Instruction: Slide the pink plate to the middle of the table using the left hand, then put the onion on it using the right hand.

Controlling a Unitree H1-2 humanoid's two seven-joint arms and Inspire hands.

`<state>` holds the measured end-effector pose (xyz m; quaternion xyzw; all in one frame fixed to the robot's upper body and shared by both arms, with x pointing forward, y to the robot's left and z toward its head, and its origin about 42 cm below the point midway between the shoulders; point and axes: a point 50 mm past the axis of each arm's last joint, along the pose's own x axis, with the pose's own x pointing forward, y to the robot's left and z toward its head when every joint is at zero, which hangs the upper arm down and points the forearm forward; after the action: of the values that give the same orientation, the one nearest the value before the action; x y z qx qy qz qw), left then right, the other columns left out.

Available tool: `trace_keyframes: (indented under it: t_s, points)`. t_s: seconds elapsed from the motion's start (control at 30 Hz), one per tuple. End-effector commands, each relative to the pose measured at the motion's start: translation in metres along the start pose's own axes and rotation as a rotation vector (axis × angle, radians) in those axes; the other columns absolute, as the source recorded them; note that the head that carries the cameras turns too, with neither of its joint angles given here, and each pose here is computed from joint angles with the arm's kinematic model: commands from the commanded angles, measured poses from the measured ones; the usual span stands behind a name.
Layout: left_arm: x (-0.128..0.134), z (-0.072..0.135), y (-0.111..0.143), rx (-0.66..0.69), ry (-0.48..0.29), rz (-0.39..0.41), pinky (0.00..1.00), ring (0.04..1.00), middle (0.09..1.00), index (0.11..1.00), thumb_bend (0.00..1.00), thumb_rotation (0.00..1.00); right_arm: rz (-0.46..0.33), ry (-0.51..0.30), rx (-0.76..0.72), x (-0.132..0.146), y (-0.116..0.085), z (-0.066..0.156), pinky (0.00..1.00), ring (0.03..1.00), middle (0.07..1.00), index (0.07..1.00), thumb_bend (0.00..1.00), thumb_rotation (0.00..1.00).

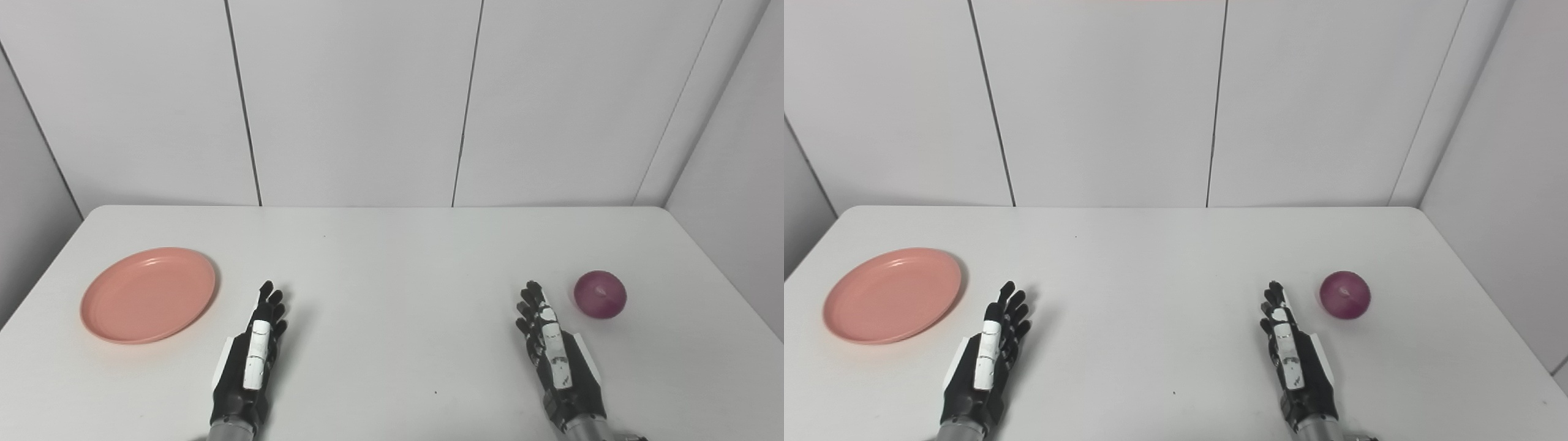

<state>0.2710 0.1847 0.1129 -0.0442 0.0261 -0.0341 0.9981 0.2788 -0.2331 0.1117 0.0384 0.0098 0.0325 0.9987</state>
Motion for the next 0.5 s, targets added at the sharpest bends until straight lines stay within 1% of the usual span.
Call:
trace_keyframes:
  t_s: [0.0,0.47]
  points:
    - [-0.0076,-0.0001,0.0013,0.011,-0.017,-0.007,1.00,1.000,1.000,1.000,0.83,1.00,0.027,0.018,0.015,0.0035,0.0053,-0.0008,1.00,1.000,1.000,0.997,0.95,1.00]
    - [-0.0076,0.0002,0.0013,0.011,-0.020,-0.002,1.00,1.000,1.000,1.000,0.82,1.00,0.027,0.025,0.022,0.0032,0.0060,-0.0008,1.00,1.000,1.000,0.997,0.95,1.00]
